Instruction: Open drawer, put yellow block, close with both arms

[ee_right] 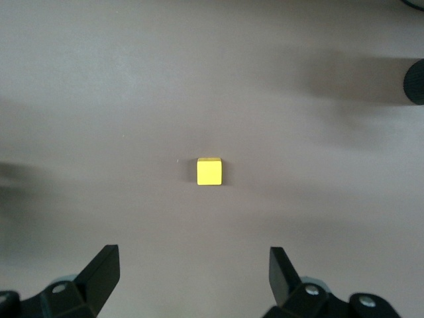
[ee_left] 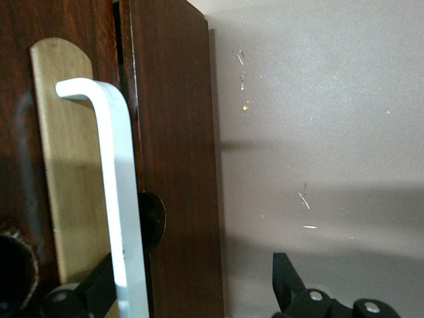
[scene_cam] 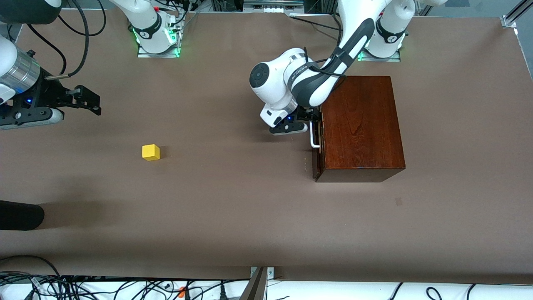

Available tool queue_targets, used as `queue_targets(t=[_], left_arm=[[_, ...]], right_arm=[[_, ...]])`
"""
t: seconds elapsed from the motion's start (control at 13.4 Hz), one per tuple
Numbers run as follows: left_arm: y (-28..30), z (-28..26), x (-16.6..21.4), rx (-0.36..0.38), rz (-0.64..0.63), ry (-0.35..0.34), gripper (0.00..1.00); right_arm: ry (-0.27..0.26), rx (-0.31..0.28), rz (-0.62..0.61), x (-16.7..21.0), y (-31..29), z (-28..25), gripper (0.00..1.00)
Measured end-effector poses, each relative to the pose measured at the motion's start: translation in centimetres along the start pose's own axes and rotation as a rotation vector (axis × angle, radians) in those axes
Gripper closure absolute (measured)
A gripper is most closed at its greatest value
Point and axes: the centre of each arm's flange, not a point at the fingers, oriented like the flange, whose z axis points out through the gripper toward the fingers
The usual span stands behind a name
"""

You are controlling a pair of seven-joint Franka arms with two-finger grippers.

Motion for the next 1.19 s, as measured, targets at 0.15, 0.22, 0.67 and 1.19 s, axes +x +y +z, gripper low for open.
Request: queue_targets(t=[0.15,0.22,0.67,1.19], left_arm=[[0.1,0.0,-0.1,0.000,0.002,0.001,0.00],[0.3,0.0,-0.2,-0.002,0.005,0.001,0.00],[2.2,-1.2,-0.8,-0.059,0.014,0.027,0.00],[2.9,-3.0,0.0,-0.240,-0.054,-0.017,0.00]], right_arm=[[-0.001,0.000,0.000,0.0,0.0,0.1,0.00],[-0.001,0.000,0.001,0.0,0.0,0.1,0.00],[-0.001,0.000,0.001,0.0,0.1,0.1,0.00],[-0.001,0.000,0.005,0.0,0.3,0.1,0.00]])
